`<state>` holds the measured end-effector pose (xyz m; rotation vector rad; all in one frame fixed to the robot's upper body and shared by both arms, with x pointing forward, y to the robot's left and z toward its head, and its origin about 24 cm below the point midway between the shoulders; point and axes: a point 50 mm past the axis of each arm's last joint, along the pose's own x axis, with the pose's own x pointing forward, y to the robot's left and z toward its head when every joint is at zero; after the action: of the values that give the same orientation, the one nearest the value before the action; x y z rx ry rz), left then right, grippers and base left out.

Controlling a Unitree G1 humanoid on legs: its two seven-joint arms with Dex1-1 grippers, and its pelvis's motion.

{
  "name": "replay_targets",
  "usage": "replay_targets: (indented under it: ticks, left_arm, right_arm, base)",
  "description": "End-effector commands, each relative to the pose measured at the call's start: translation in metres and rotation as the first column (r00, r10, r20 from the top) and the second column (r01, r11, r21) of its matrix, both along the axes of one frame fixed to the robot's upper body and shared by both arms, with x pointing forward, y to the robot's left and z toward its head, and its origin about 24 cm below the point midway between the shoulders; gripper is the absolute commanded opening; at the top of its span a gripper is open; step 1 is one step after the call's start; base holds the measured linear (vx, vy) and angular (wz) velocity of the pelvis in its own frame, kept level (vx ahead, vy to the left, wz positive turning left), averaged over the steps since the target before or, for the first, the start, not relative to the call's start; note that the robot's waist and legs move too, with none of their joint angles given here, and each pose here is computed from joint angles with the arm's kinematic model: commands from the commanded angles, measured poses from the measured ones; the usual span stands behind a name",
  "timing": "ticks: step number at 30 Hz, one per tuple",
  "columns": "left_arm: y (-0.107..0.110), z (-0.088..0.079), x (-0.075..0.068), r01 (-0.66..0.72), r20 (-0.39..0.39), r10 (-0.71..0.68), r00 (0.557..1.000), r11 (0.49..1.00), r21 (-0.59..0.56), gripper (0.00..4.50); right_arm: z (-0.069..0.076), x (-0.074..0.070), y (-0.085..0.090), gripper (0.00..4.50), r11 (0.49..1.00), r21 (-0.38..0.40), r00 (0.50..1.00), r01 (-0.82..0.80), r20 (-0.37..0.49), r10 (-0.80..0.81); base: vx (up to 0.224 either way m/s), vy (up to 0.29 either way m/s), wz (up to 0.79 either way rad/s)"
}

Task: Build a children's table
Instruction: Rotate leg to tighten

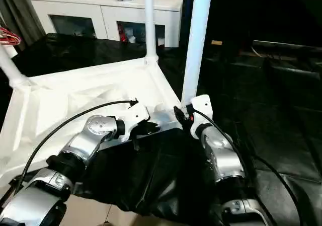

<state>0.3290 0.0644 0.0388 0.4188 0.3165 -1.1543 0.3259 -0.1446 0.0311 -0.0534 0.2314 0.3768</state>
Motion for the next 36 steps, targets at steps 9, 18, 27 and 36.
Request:
replay_targets:
  ticks: [9, 18, 27, 36]
  left_arm:
    - [-0.017, 0.015, -0.014, 0.231, 0.052, -0.227, 0.972, 0.969, -0.091, 0.0]
    - [0.011, 0.021, -0.013, 0.315, 0.015, -0.315, 0.949, 0.947, -0.066, 0.0]
    - [0.031, 0.022, -0.018, 0.421, -0.03, -0.422, 0.906, 0.906, -0.036, 0.0]
    - [0.039, 0.022, -0.021, 0.45, -0.048, -0.451, 0.891, 0.892, -0.034, 0.0]
  right_arm:
    - [-0.007, -0.021, 0.024, 3.46, 0.922, -0.005, 0.922, -0.386, -0.038, 0.386]
    - [0.006, -0.055, -0.005, 3.46, 0.702, 0.008, 0.7, -0.712, -0.07, 0.711]
    - [0.009, -0.069, -0.022, 3.46, 0.574, -0.004, 0.566, -0.819, -0.163, 0.808]
    - [0.011, -0.075, -0.022, 2.7, 0.531, 0.027, 0.518, -0.847, -0.184, 0.835]
  base:
    - [0.0, 0.0, 0.0]
    - [0.0, 0.0, 0.0]
    - [0.0, 0.0, 0.0]
    - [0.0, 0.0, 0.0]
